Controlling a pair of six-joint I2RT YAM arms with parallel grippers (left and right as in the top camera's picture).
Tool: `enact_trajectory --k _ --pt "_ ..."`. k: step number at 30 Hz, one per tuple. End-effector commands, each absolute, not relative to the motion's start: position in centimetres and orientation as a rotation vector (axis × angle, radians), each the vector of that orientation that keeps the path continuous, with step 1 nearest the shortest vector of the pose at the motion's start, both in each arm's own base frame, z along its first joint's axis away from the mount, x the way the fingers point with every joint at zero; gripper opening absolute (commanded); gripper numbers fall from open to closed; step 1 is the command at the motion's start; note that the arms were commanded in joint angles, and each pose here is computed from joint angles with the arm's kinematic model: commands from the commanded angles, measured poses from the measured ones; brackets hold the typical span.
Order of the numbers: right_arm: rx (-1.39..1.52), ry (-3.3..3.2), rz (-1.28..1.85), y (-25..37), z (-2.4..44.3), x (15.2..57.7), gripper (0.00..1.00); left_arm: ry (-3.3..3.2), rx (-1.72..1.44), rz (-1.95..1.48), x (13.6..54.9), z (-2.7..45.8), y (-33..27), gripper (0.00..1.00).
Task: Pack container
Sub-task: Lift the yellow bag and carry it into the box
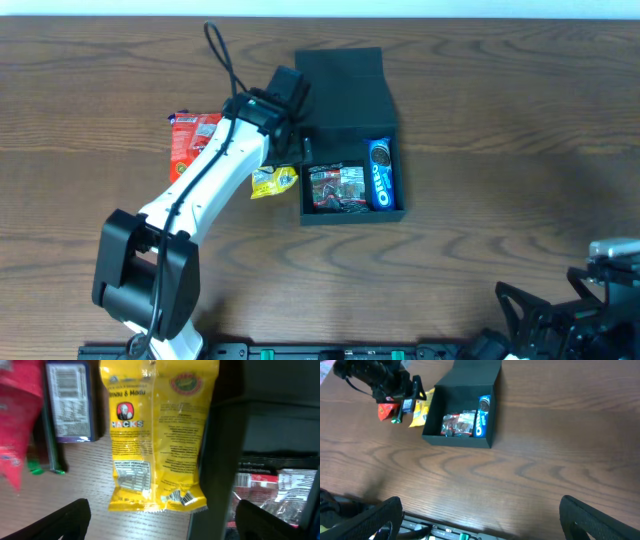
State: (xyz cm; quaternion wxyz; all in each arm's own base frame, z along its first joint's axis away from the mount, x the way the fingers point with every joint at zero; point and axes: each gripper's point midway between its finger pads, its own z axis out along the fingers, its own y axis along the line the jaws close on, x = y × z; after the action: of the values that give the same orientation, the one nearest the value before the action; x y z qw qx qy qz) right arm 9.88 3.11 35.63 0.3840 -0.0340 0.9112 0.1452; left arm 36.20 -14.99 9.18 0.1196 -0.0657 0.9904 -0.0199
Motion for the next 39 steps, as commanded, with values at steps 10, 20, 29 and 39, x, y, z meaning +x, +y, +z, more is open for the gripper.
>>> enact_trajectory --k 10,20,29,39 --pt "-0.055 2.317 0.363 2.8 35.7 9.9 0.99 2.932 0.048 -0.231 35.7 5.5 -14.7 0.85" --pt "-0.039 2.319 0.372 2.8 35.7 9.9 0.99 2.901 0.104 -0.205 36.5 4.8 -14.5 0.86" --pt "-0.041 2.32 0.375 2.8 35.7 9.8 0.99 2.976 -0.002 -0.197 36.1 1.8 -14.5 0.86" --pt "-0.043 2.321 0.378 2.9 35.6 9.8 0.99 3.034 -0.033 -0.172 35.6 -0.5 -14.3 0.46"
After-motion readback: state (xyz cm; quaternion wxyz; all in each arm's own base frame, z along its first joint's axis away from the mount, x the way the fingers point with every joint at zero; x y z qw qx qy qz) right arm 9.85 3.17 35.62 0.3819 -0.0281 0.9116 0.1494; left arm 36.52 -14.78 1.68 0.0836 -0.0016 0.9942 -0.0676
